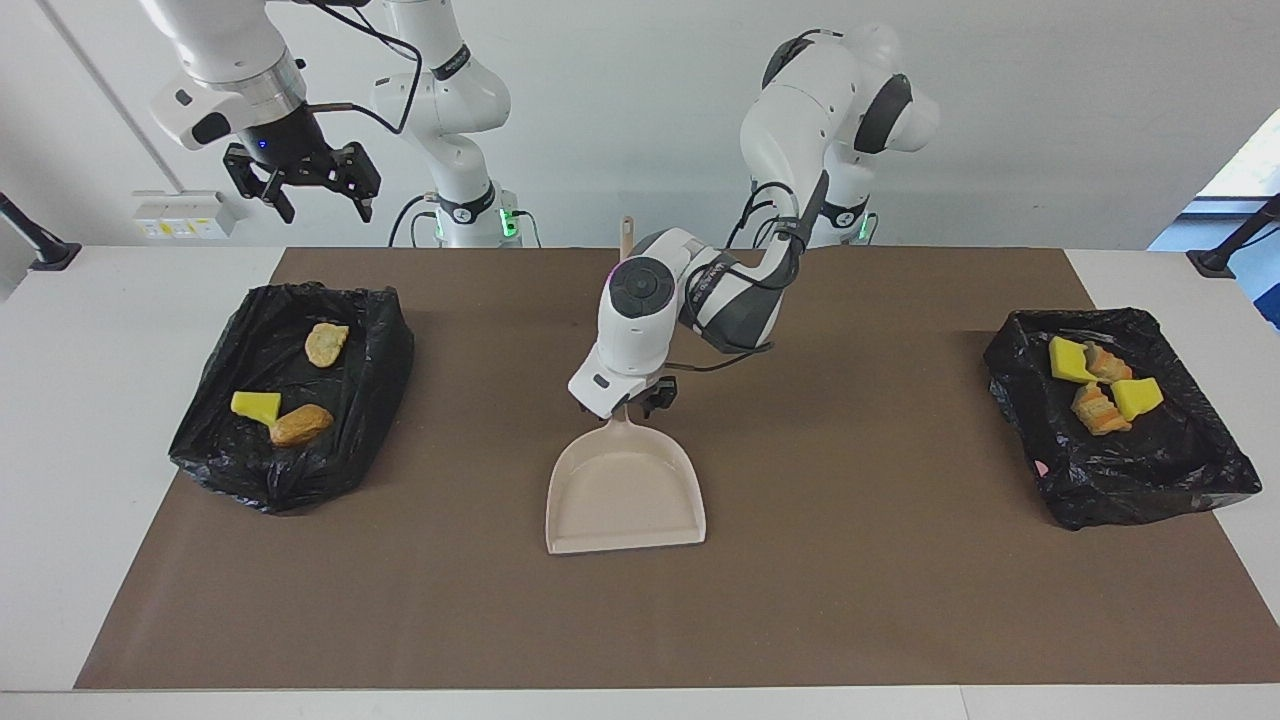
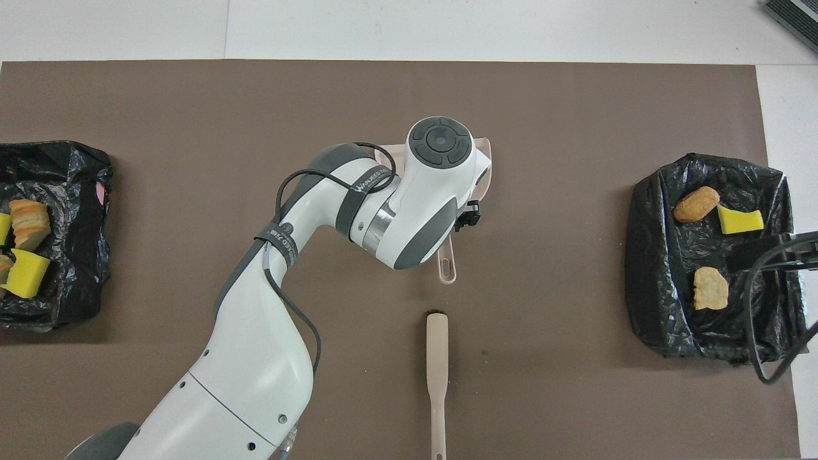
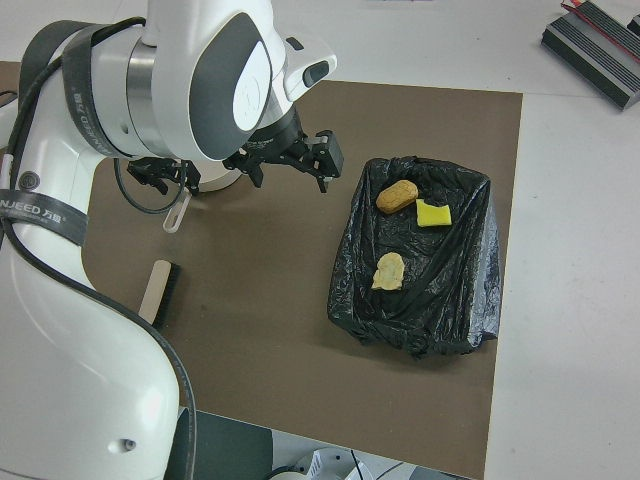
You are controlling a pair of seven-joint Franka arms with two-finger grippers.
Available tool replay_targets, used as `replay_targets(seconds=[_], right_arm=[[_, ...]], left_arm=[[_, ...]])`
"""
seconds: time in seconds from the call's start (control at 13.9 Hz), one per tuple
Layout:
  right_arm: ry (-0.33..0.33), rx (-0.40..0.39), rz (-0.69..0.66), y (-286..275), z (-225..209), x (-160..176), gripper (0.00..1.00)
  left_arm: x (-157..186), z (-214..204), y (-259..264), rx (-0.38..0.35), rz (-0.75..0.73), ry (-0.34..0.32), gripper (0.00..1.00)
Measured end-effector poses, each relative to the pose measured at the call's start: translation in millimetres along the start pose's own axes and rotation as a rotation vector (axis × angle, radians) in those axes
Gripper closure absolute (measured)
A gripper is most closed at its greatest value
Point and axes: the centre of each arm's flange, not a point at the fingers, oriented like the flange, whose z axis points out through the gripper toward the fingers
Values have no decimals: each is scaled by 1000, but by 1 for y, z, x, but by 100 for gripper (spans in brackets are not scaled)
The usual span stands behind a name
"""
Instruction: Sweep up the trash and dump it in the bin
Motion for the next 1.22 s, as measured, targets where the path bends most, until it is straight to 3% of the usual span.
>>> replay_targets(seconds=[0.07, 0.29, 0.93, 1.22], right_arm=[[-6, 0, 0, 0, 3, 3, 0], [-8, 0, 1, 0, 4, 4, 0], [-7, 1, 0, 0, 3, 3, 0], [-7, 1, 0, 0, 3, 3, 0]], left_arm=[[-1, -15, -3, 16, 30, 29, 1], [-12, -77, -41, 39, 89, 78, 0], [-49, -237, -259, 77, 63, 152, 0], [-70, -284, -311, 85, 63, 174, 0]])
